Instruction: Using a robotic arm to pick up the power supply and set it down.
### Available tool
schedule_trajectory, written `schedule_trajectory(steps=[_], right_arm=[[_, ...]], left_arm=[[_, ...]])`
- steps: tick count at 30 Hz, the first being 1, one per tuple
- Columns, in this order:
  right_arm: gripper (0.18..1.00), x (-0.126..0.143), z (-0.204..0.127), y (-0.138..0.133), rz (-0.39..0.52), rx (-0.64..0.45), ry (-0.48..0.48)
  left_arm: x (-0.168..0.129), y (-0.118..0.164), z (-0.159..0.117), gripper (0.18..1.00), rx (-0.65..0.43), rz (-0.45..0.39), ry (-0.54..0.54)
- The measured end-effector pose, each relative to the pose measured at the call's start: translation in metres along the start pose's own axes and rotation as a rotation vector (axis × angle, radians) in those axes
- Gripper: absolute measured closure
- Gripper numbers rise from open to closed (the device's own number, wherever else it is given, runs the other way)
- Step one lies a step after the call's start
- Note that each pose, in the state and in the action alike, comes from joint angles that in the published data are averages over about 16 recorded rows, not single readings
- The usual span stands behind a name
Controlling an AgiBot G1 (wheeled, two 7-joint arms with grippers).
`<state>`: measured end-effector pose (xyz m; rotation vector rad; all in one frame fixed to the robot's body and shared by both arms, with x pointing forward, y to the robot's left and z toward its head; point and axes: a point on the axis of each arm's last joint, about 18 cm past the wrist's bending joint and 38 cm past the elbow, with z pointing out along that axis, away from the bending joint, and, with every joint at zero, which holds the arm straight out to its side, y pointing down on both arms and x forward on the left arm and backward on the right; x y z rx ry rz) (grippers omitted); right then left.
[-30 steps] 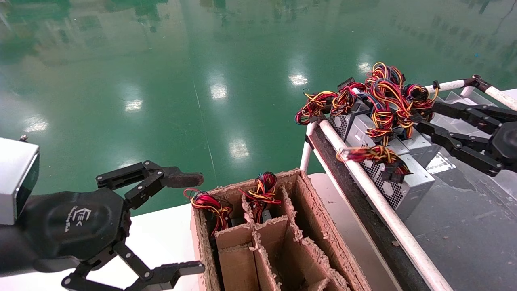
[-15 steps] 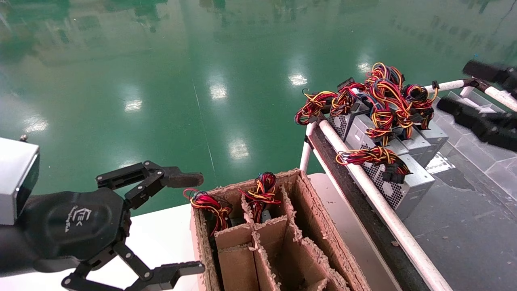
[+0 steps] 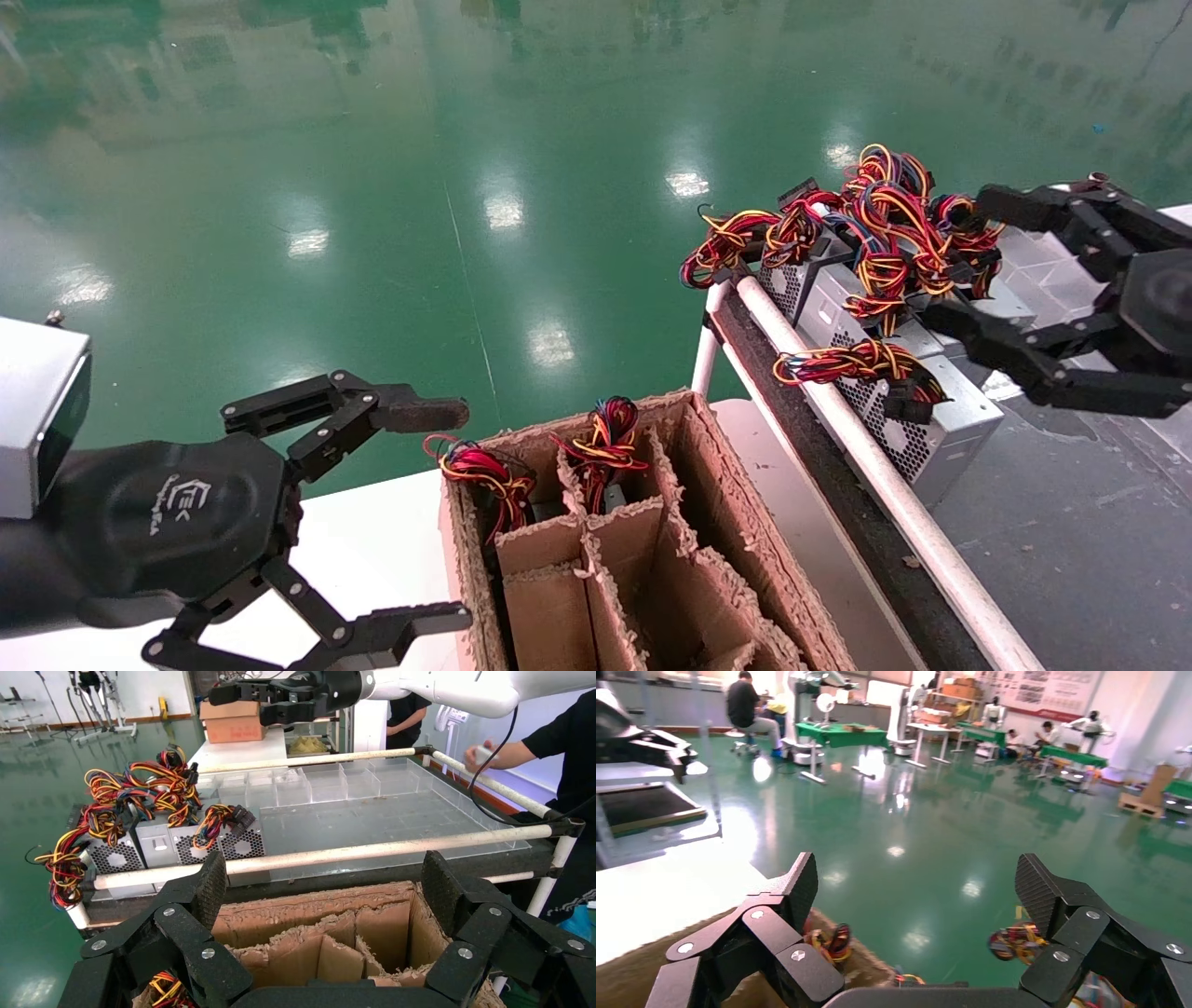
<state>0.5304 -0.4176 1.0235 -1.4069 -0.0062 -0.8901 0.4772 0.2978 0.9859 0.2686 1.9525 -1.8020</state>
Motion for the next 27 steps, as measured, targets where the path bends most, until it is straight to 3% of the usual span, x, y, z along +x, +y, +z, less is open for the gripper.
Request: schedule_trajectory(steps=[27], right_arm=[[0.178,-0.062,0.042,-0.008,0.038,-0.026,-0.230]], left_arm=[[0.000,0.000,0.000,0.184,0.000,0.000,0.000]])
